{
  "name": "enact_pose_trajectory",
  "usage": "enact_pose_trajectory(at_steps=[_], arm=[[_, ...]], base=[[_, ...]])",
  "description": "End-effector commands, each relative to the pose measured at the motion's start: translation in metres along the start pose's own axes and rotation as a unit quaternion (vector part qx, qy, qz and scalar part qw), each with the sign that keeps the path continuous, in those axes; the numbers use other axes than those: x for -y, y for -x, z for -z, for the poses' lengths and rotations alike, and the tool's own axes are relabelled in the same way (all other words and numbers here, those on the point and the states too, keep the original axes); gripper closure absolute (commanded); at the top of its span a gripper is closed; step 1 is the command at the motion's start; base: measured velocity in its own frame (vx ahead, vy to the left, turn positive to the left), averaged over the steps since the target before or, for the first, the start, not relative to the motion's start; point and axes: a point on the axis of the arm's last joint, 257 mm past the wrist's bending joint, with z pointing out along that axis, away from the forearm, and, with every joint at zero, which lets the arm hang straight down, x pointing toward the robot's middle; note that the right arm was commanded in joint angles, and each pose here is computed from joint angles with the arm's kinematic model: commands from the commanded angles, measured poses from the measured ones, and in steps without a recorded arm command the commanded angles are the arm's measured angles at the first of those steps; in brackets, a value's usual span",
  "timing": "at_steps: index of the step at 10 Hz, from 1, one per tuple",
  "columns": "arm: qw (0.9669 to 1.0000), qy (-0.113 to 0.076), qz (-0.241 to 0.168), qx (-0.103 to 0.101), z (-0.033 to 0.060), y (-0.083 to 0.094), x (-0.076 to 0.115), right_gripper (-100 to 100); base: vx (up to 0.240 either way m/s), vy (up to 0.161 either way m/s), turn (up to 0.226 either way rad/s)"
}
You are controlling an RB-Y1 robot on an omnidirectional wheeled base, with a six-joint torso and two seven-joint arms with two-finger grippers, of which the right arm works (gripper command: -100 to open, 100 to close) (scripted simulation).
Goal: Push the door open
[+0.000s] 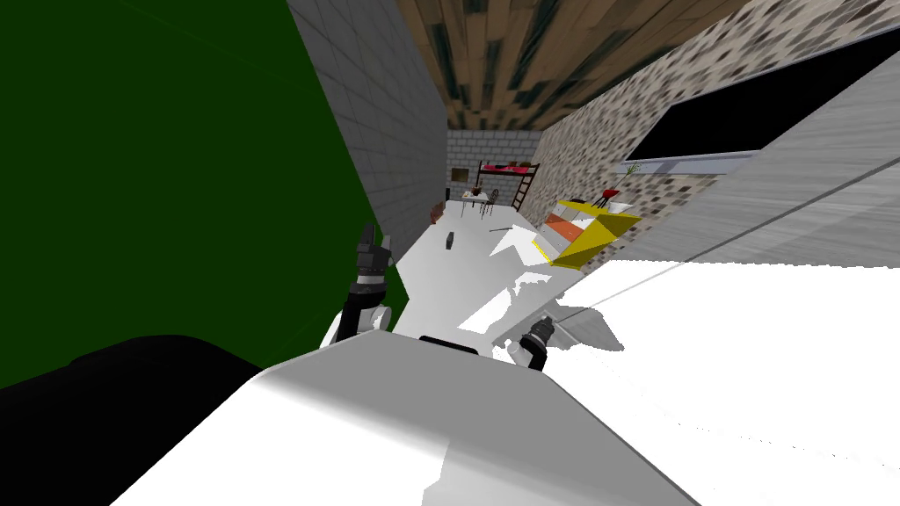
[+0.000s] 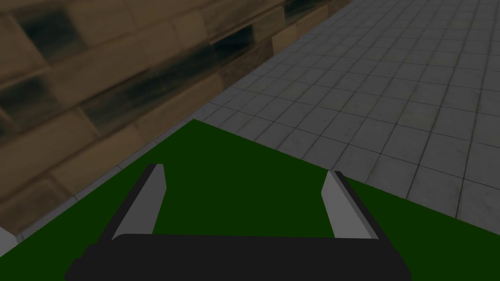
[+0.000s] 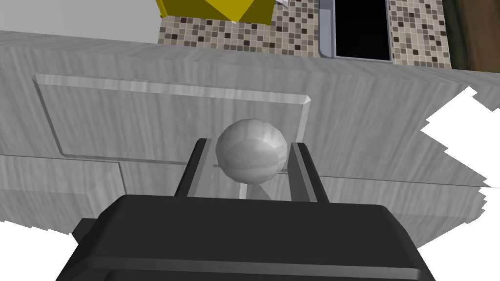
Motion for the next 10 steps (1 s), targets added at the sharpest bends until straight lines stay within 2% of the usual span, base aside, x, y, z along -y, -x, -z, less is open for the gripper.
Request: enact_pose_trajectory(at_steps=[1,2,4,5,10], arm=[[0.9999,-0.002,0.004,0.016,-0.0014,0.017,0.003,100],[0.9995,-0.003,0.003,0.030,-0.0025,0.027,0.003,100],[0.9991,-0.004,0.002,0.043,-0.0032,0.037,0.003,100],[0.9993,-0.007,0.000,0.038,0.0009,0.031,0.006,-100],[0.9992,-0.008,-0.004,0.040,0.0021,0.023,0.005,-100]], base=[[0.068,-0.019,-0.140],[0.160,-0.024,-0.017],[0.188,-0.047,-0.071],[0.052,0.070,-0.033],[-0.136,0.189,-0.014]])
